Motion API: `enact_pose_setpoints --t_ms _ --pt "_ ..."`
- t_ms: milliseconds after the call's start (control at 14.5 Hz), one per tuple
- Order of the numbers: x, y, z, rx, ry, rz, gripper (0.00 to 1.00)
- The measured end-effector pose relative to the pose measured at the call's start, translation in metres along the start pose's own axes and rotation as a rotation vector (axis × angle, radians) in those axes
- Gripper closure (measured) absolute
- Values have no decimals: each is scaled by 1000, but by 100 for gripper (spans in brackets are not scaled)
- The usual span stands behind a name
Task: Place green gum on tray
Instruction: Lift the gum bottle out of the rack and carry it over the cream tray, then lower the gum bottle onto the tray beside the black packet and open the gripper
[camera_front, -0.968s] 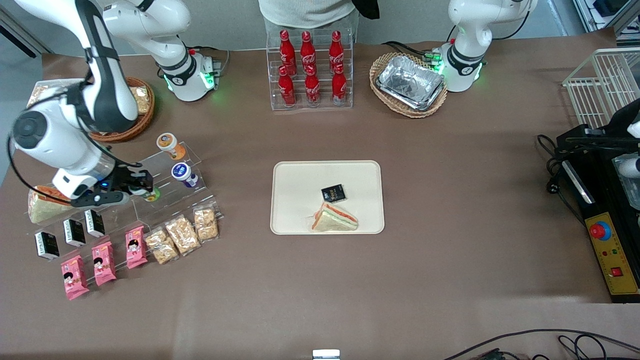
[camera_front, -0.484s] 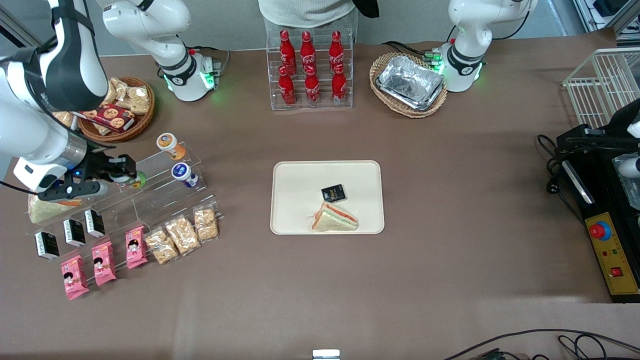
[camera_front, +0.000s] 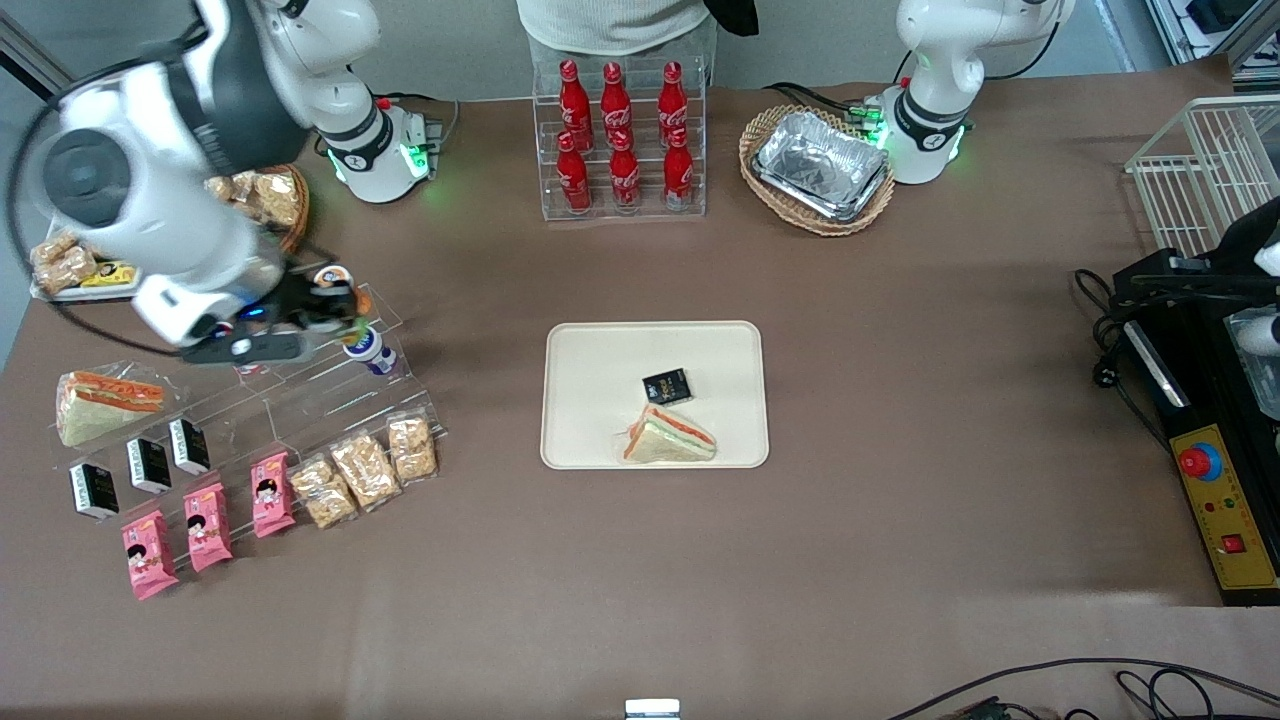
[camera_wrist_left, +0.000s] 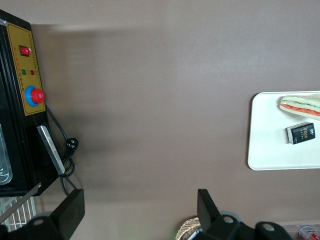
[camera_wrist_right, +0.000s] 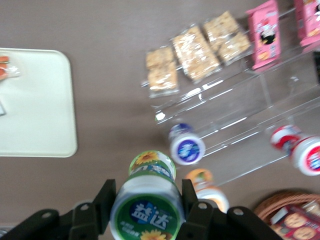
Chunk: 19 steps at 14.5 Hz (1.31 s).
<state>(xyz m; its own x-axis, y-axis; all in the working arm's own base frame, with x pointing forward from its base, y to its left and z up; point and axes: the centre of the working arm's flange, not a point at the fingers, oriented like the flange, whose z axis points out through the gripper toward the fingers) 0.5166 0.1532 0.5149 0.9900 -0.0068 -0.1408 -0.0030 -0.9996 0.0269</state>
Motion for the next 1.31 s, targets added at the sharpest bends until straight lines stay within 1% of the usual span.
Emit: enact_pose_setpoints --t_ms 207,346,553,899,1106,1176,1314 --pt "-22 -64 4 -18 3 61 41" --pt "-32 -94 9 -25 9 94 41" --pt "-37 -139 28 -24 35 151 41" --pt "-36 -210 90 -21 75 232 41" --pt "-31 -239 136 -60 121 271 41" --pt "-30 -248 152 -65 135 287 41" --pt "-28 -263 182 -62 147 303 41"
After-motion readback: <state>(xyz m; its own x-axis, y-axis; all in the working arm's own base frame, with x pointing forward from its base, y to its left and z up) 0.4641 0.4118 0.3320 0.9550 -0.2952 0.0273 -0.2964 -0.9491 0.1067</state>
